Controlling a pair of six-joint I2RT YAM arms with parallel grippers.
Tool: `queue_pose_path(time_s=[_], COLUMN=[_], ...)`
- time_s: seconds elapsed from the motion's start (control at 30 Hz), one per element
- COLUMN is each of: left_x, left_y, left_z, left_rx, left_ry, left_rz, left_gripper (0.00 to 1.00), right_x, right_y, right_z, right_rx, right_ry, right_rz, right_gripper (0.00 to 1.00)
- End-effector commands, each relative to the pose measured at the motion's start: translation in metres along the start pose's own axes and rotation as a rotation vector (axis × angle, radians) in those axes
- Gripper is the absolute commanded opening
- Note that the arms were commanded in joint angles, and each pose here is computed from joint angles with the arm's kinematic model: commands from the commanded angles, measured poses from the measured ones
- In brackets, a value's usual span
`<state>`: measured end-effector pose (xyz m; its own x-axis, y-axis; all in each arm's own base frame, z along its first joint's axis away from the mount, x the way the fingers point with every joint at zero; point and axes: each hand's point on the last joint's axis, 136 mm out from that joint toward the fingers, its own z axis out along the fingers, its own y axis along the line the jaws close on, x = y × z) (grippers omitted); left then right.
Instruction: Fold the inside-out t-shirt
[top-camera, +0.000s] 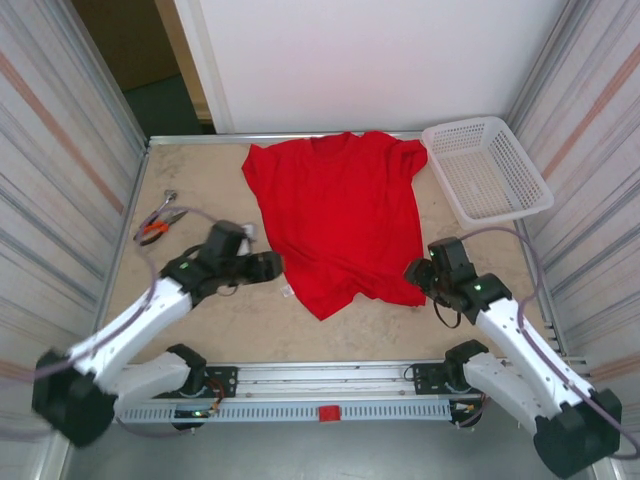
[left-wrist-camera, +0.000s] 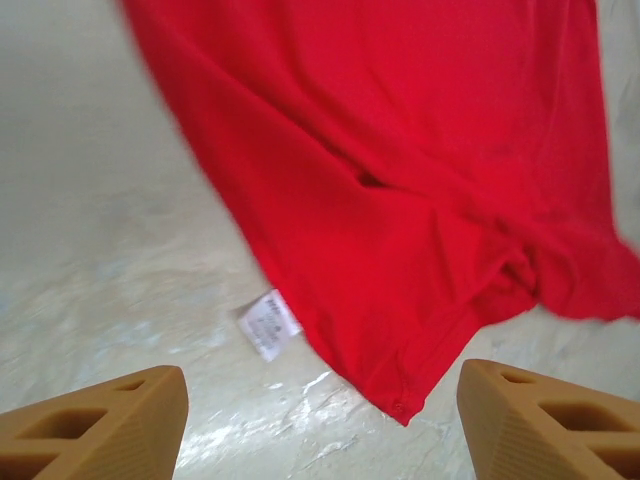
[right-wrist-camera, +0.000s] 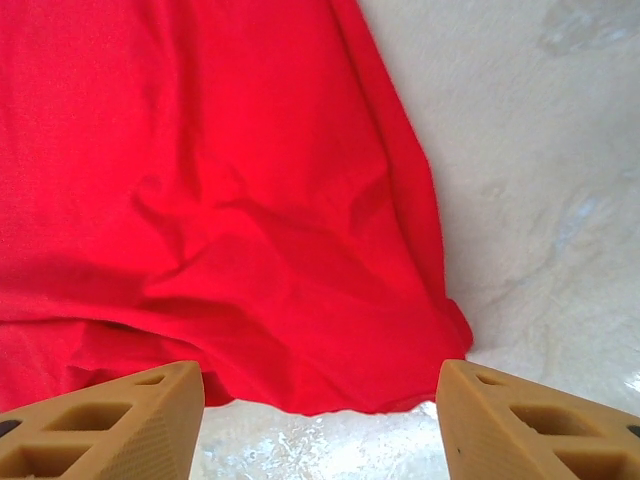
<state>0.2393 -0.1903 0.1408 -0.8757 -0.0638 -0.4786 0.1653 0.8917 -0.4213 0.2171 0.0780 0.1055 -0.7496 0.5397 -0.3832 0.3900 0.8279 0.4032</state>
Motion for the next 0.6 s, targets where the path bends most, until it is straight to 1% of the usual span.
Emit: queue_pose_path(time_s=[0.0, 0.1, 0.17, 0.23, 0.33, 0.47, 0.57], left_x=[-0.016, -0.01, -0.006, -0.002, 0.004, 0.011, 0.019], left_y=[-0.031, -0.07, -0.086, -0.098, -0.114, -0.12, -0.116], left_z=[0.032, 0.072, 0.095, 0.114, 0.135, 0.151, 0.156], left_rx=[-0.07, -0.073, -0.093, -0.1, -0.068, -0.045, -0.046], left_ry=[-0.013, 0.071, 0.114, 0.143, 0.17, 0.195, 0.21], left_rz=[0.249, 0.439, 0.536, 0.597, 0.641, 0.648, 0.646], left_gripper=[0.71, 0.71, 0.7, 0.69, 0.68, 0.6, 0.5], right_x=[-0.011, -0.017, -0.022, -0.028, -0.037, -0.043, -0.042], right_y=[0.02, 0.014, 0.009, 0.001, -0.004, -0.007, -0.005], right_z=[0.005, 0.011, 0.011, 0.01, 0.002, -0.007, -0.011], right_rx=[-0.078, -0.081, -0.089, -0.099, -0.123, -0.139, -0.158], right_ry=[0.003, 0.026, 0.033, 0.034, 0.026, 0.016, 0.026], right_rz=[-0.016, 0.03, 0.068, 0.11, 0.152, 0.172, 0.181], right_gripper=[0.63, 0.68, 0.72, 0.72, 0.73, 0.73, 0.73])
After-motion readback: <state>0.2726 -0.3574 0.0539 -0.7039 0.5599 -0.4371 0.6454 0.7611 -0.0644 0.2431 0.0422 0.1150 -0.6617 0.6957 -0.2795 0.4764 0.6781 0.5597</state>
